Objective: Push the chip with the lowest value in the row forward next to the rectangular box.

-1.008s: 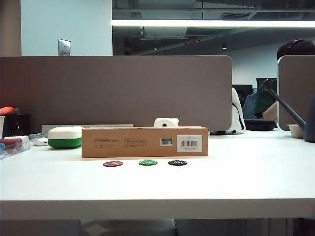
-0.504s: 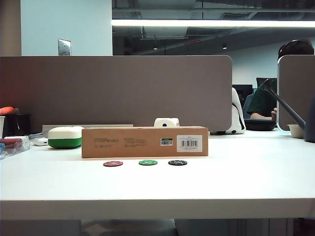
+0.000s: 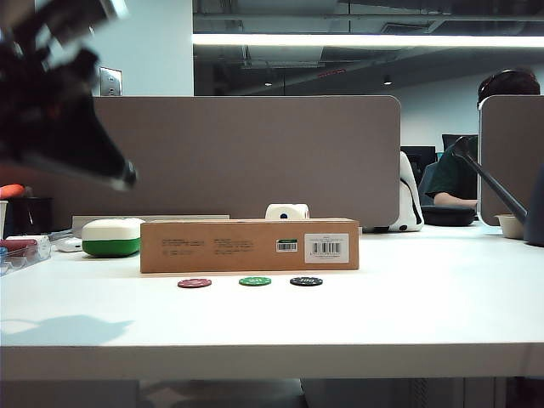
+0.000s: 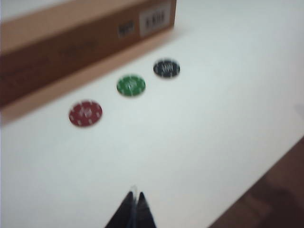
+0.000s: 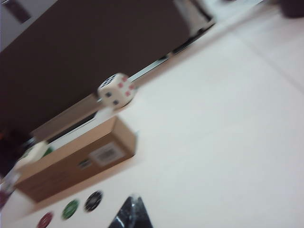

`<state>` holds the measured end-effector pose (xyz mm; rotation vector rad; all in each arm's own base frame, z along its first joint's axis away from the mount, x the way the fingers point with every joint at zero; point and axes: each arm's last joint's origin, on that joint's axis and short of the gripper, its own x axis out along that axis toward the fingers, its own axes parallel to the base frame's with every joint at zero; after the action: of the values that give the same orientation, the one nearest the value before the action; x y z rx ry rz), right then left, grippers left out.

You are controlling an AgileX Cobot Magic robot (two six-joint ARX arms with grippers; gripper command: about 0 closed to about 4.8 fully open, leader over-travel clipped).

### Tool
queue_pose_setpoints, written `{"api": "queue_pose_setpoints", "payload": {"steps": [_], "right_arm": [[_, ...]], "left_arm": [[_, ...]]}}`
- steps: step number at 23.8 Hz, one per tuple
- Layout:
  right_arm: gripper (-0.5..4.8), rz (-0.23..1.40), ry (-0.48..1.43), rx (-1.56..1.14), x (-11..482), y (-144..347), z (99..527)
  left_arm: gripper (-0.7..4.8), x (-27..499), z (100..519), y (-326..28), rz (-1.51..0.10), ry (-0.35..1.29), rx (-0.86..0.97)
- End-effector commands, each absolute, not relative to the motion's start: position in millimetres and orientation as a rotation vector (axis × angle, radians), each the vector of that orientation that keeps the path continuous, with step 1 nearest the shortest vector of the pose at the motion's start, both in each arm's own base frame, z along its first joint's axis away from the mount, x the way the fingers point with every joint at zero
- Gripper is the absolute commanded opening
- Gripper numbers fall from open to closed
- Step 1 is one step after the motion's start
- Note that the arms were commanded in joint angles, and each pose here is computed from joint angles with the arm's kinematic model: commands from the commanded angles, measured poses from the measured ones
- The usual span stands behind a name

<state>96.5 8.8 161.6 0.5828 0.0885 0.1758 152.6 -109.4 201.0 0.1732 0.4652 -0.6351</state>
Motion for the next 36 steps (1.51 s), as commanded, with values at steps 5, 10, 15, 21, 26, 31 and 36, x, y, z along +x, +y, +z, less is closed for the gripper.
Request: {"api": "queue_pose_setpoints", "payload": {"steps": [5, 10, 15, 21, 26, 31, 36], "right_arm": [[-0.06, 0.352, 0.133, 0.584, 95, 14, 161], [-0.06, 0.346, 0.133, 0.584, 95, 14, 161], [-0.06, 0.377, 0.131, 0.617, 95, 14, 164], [-0.06, 0.394, 0.044, 0.729, 83, 13, 211], [-0.06, 0.322, -0.059, 0.693, 81, 10, 276], [-0.06, 0.382, 0.148, 0.647, 138, 19, 312], [-0.06, 0.610, 0.507, 0.561, 217, 79, 296]], "left_arm": [[-0.05, 159, 192, -110, -0.618, 0.515, 0.187], [-0.05, 168, 192, -96, -0.535, 0.521, 0.166], [-0.05, 169, 192, -95, -0.528, 0.521, 0.163], [-0.05, 169, 192, -95, -0.528, 0.521, 0.163], [-0.05, 169, 192, -95, -0.528, 0.522, 0.163], [-0.05, 169, 192, -95, -0.528, 0.521, 0.163], [-0.05, 169, 192, -95, -0.528, 0.521, 0.163]]}}
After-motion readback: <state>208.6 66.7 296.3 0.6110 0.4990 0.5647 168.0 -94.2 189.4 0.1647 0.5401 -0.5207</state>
